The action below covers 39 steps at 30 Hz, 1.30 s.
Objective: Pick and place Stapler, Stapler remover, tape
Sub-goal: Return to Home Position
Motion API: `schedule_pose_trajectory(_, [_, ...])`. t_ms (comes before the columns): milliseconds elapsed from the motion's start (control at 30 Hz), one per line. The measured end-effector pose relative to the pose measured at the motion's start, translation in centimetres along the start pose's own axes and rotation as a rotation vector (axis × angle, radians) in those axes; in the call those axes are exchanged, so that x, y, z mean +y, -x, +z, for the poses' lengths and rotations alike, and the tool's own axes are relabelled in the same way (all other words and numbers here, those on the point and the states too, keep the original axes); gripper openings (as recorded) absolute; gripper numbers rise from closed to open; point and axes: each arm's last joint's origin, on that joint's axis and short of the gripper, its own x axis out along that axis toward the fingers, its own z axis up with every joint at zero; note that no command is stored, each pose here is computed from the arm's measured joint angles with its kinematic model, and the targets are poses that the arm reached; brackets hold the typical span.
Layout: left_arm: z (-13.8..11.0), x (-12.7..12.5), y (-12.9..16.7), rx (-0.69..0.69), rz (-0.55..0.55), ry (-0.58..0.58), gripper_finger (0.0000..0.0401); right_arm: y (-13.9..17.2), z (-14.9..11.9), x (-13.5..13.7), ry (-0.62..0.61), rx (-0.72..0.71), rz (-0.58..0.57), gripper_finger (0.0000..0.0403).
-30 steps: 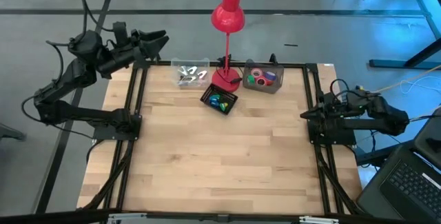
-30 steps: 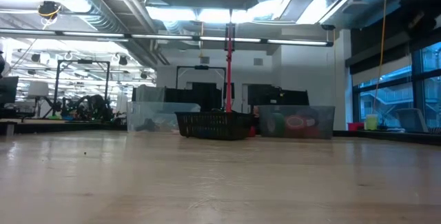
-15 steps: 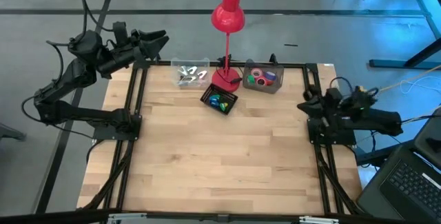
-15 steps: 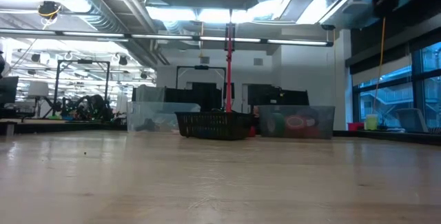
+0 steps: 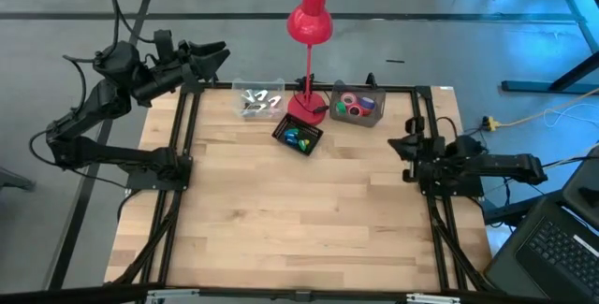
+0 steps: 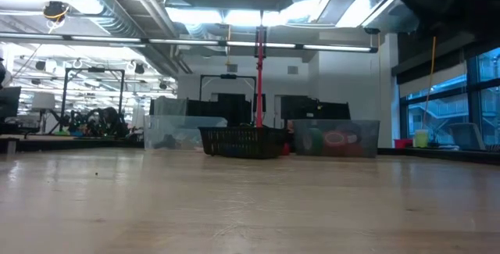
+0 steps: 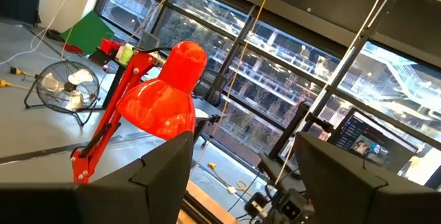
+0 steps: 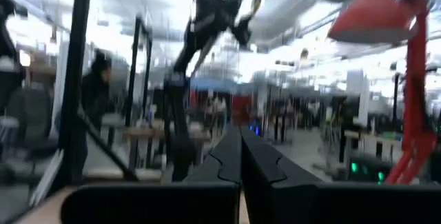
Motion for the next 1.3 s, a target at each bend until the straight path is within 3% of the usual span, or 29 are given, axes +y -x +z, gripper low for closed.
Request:
schedule_pose_trajectory(500, [0.0,0.0,0.0,0.000,0.000,0.000,0.0251,0.8,-3.8,0.4,-0.022,0.402,0.059,0.0015])
schedule_pose_trajectory(1300, [0.0,0.0,0.0,0.001,0.000,-0.014,0.0251,0.8,-3.8,0.4,-0.018,0.402,0.061,0.0021])
